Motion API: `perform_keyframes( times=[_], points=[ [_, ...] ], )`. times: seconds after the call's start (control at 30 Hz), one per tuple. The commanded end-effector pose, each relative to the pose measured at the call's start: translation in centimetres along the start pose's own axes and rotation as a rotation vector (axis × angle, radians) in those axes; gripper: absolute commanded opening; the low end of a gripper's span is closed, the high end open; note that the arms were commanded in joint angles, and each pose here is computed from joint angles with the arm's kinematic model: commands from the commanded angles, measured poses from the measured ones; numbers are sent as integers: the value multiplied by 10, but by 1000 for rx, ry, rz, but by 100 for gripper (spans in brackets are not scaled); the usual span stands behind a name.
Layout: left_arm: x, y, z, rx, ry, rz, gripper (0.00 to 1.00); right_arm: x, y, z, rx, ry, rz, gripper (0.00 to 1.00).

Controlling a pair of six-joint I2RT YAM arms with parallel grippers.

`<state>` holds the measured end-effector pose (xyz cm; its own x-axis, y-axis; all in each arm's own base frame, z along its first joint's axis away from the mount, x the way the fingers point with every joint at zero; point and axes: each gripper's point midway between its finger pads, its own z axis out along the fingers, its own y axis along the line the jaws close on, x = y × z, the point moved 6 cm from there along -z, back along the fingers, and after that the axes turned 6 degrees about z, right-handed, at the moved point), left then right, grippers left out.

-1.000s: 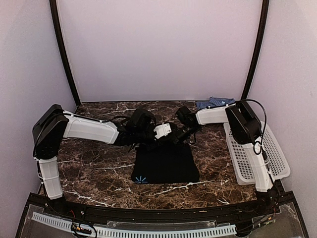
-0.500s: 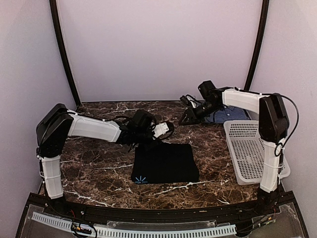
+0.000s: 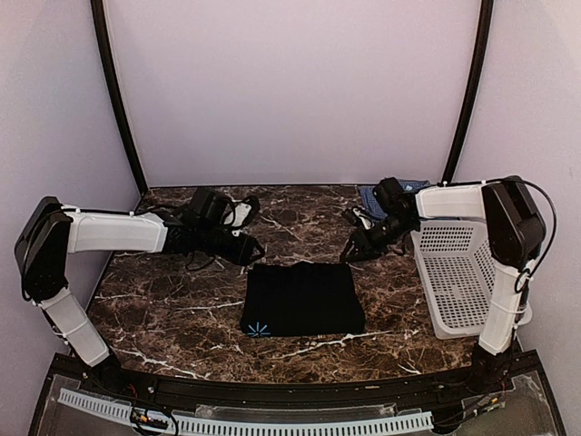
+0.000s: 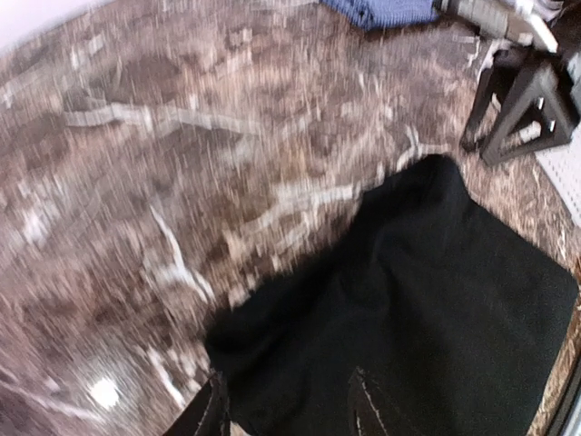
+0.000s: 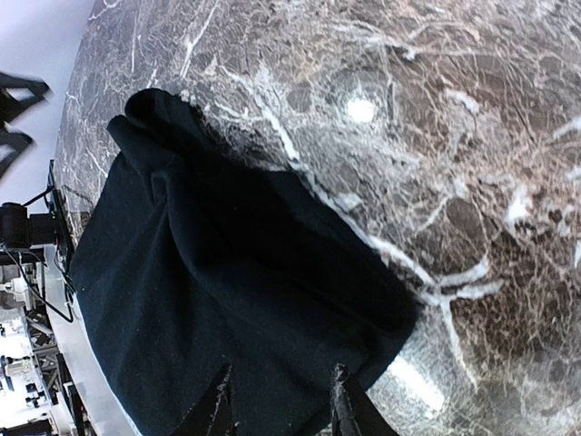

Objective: Fold and stack the mixed laundry pile
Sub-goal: Adjust the square-folded T-shirt at the center of the board.

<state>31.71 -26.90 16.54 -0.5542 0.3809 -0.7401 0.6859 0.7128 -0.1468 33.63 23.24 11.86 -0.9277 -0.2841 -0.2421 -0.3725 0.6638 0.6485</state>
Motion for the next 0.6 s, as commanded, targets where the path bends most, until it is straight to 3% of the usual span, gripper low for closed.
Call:
perform_keyframes(
  times=[0.0, 0.2, 0.4, 0.57],
  points=[
    [18, -7, -3, 42, 42, -123, 44, -13, 0, 10, -50, -23, -14, 32],
    [20, -1, -4, 5, 47, -128, 44, -11, -6, 22, -76, 1, 2, 25],
    [25, 2, -2, -8, 57, -144, 44, -6, -14, 32, -70, 24, 25, 32],
    [34, 6, 0, -19, 72, -169, 44, -3, -16, 29, -10, 17, 24, 32]
  ],
)
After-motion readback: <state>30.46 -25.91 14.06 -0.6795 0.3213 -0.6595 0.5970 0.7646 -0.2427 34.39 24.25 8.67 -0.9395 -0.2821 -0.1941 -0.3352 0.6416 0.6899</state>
